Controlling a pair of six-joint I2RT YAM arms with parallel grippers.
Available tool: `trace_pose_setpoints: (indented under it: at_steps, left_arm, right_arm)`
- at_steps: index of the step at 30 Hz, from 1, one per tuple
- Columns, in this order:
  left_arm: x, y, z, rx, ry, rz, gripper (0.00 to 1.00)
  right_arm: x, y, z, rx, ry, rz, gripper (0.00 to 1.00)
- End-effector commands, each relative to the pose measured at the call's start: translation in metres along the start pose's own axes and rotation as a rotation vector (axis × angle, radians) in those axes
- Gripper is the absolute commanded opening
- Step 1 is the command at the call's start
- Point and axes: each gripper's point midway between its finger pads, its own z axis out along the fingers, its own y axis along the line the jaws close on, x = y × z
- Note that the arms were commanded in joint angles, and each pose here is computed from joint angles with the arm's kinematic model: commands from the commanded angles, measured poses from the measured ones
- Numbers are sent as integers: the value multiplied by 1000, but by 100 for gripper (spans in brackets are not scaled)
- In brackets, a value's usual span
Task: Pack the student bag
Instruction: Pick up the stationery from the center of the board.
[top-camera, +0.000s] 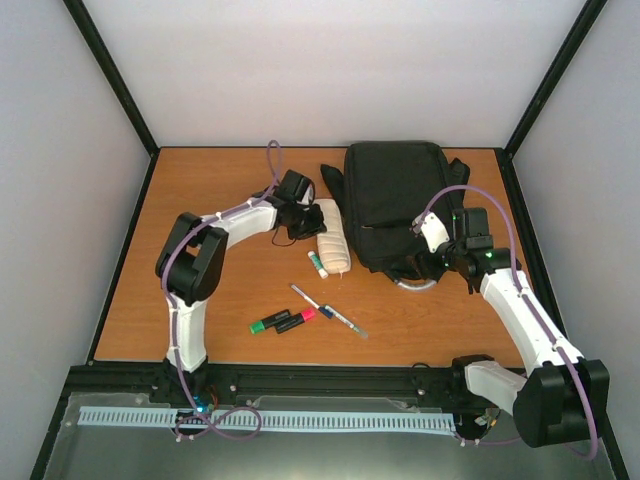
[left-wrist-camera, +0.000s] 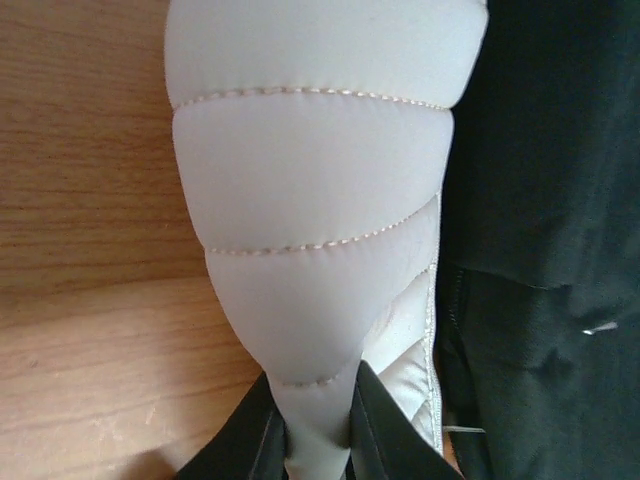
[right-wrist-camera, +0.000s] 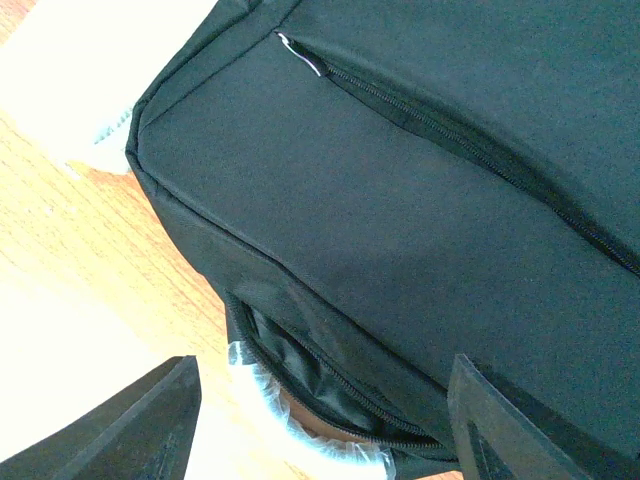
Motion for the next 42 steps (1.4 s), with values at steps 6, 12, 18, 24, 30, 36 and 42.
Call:
trace_pose_setpoints:
  at_steps: [6, 12, 18, 24, 30, 36, 42]
  left_arm:
    - [-9, -38, -63, 101, -122, 62, 3]
    - [-15, -73, -100, 215, -173, 139, 1]
    - [-26, -113, -129, 373, -236, 162, 1]
    - [-31, -151, -149, 552, -291, 169, 1]
    - [-27, -173, -164, 673, -360, 168, 1]
    - [-27, -188, -172, 734, -387, 164, 1]
    - [-26, -198, -173, 772, -375, 145, 1]
  right_arm:
    - [0, -2, 2, 1, 5, 30, 70]
    - [-20, -23, -13, 102, -26, 83, 84]
    - [-65, -11, -39, -36, -90, 137, 100]
    - [-115, 15, -52, -305, -151, 226, 100]
    - [-141, 33, -44, -496, -196, 302, 100]
    - [-158, 45, -34, -588, -170, 329, 99]
    - [-154, 51, -6, -575, -87, 350, 93]
